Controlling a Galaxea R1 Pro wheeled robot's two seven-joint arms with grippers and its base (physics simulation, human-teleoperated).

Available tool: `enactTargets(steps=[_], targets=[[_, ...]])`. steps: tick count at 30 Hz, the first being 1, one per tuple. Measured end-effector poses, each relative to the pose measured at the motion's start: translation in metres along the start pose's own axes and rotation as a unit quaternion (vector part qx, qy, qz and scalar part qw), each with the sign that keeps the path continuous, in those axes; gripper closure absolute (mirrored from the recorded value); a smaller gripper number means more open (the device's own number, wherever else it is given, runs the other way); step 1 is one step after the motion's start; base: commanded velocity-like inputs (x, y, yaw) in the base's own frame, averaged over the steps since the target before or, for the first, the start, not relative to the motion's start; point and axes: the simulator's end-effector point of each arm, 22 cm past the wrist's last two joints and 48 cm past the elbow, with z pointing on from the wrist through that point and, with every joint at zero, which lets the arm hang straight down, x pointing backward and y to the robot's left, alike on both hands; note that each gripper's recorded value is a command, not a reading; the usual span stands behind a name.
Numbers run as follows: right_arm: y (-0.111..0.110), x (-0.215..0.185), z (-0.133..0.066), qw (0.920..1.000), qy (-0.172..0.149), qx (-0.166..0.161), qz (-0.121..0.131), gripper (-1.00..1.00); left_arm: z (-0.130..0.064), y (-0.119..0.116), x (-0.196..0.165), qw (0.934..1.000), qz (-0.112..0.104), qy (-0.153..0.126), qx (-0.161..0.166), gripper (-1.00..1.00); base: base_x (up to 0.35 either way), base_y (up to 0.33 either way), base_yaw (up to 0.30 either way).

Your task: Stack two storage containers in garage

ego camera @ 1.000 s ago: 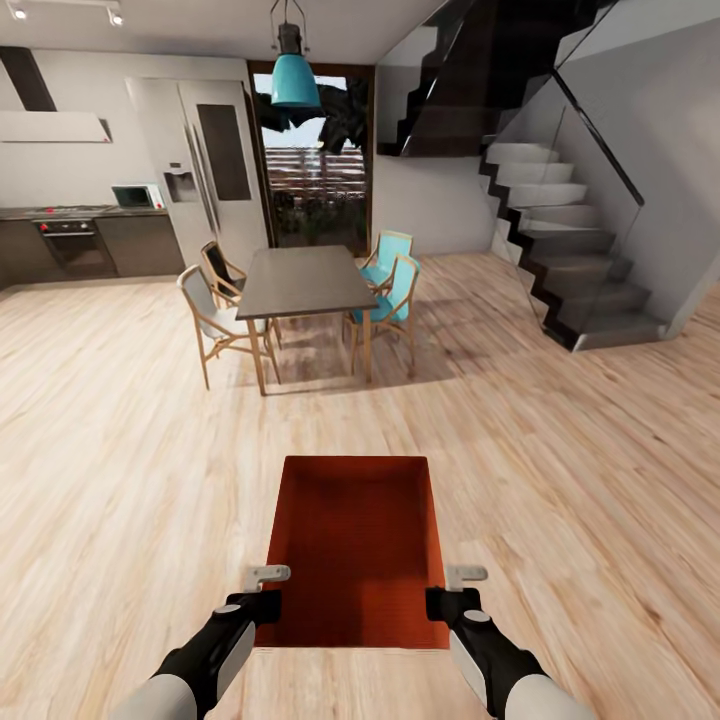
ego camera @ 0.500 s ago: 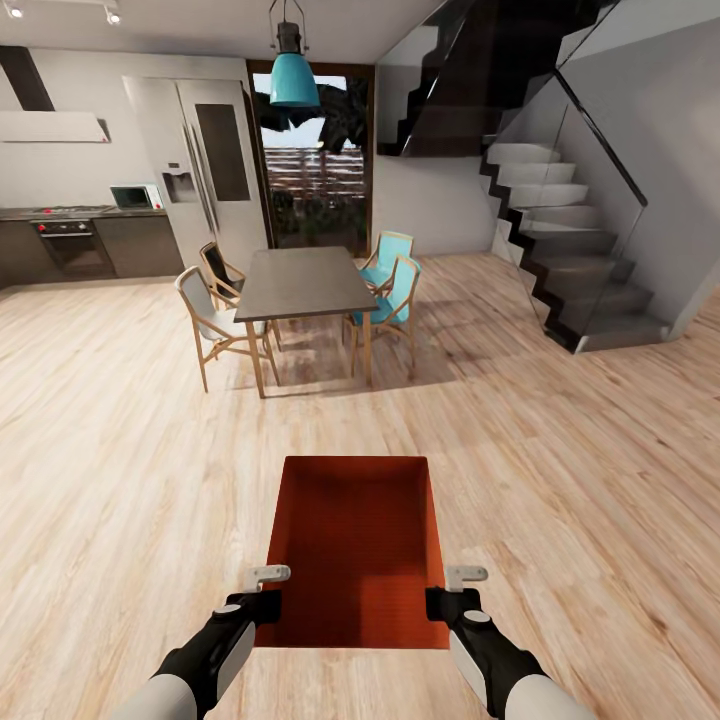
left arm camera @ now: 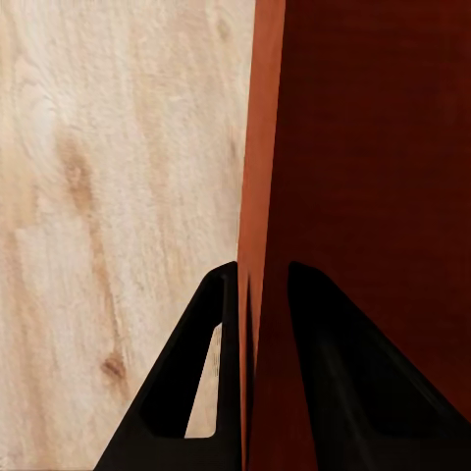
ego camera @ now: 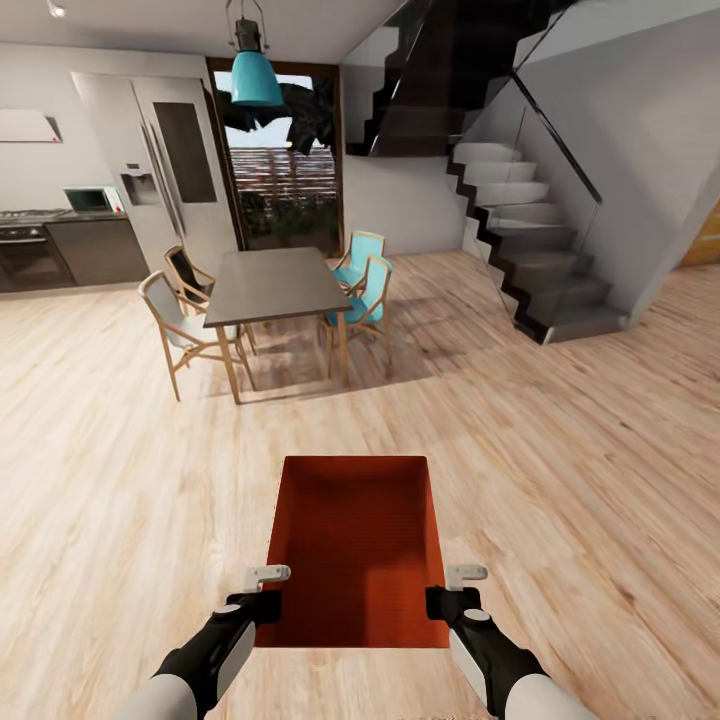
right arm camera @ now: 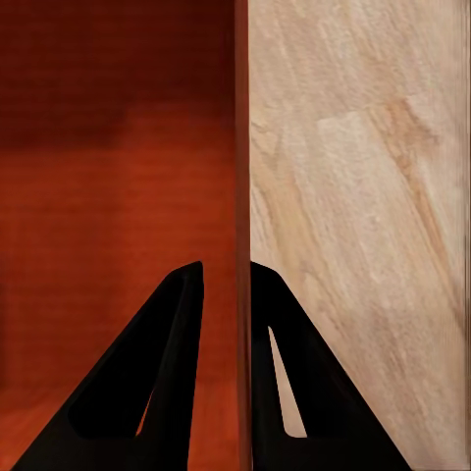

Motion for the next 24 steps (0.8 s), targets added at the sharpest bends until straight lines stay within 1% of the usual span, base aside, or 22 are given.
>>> enactTargets(steps=[24], targets=[[0.0, -0.0002, -0.0001, 1.0, 0.0, 0.0, 0.0, 1.0, -0.0001, 0.0, -0.0001, 1.0, 0.0, 0.0, 0.0, 1.0, 0.077, 0.0, -0.276]])
